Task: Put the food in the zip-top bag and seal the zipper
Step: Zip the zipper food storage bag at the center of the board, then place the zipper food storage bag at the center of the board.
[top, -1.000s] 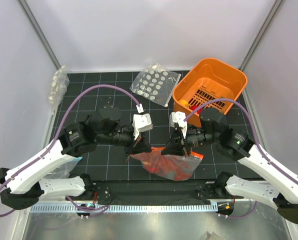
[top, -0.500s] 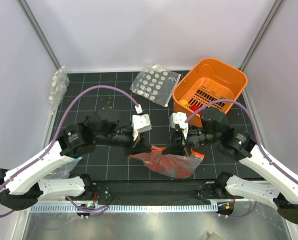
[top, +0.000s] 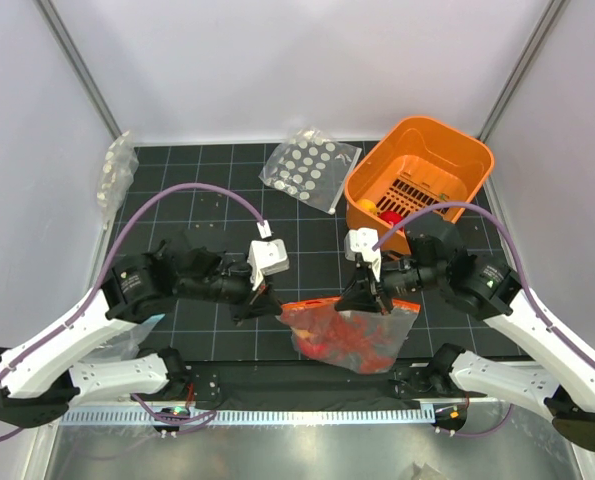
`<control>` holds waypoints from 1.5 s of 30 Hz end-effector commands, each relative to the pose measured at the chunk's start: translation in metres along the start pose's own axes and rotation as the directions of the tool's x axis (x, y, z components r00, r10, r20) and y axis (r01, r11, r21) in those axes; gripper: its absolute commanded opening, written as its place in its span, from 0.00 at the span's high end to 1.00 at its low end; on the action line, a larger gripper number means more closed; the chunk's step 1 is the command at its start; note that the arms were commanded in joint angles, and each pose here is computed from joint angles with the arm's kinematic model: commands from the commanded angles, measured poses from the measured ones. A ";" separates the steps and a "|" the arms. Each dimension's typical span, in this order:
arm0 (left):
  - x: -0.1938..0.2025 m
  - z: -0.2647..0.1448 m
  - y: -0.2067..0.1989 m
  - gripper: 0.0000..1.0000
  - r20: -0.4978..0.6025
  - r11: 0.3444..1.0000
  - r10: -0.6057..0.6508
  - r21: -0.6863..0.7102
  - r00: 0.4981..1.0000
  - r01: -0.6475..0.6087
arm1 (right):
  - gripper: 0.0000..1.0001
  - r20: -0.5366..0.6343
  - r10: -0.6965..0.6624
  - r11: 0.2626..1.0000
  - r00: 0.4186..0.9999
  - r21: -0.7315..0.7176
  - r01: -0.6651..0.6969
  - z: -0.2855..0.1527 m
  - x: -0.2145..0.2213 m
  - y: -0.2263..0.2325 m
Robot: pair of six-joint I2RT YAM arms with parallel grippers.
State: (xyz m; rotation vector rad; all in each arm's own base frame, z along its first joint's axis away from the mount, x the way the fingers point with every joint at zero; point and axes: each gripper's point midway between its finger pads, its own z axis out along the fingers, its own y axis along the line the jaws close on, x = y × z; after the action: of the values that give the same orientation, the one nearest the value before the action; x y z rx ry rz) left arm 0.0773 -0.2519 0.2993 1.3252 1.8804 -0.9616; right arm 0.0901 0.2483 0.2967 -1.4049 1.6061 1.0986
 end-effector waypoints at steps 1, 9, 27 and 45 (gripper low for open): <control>0.068 -0.025 0.004 1.00 -0.240 0.995 -0.086 -0.072 0.967 0.071 | 0.99 0.020 -0.048 0.998 0.999 0.028 0.048 -0.019 -0.013 0.006; 0.051 -0.011 0.009 0.50 -0.180 0.994 -0.085 -0.077 0.980 0.072 | 0.99 0.048 -0.020 1.000 0.999 -0.016 0.020 -0.010 -0.018 0.008; 0.024 -0.003 0.038 0.19 0.002 0.964 -0.130 -0.234 0.992 0.127 | 0.99 0.164 0.095 0.994 0.982 0.037 -0.102 0.008 -0.026 -0.012; -0.036 -0.134 0.090 0.04 0.563 0.678 -0.103 -0.563 0.820 0.473 | 0.99 0.259 0.231 0.972 0.938 -0.108 -0.210 0.061 -0.047 -0.026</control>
State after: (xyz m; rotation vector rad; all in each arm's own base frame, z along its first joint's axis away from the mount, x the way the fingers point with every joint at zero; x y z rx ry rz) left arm 0.1518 -0.1543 0.3383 0.4647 1.9081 -0.5373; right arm 0.1340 0.3026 0.2595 -0.9817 1.8014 1.3182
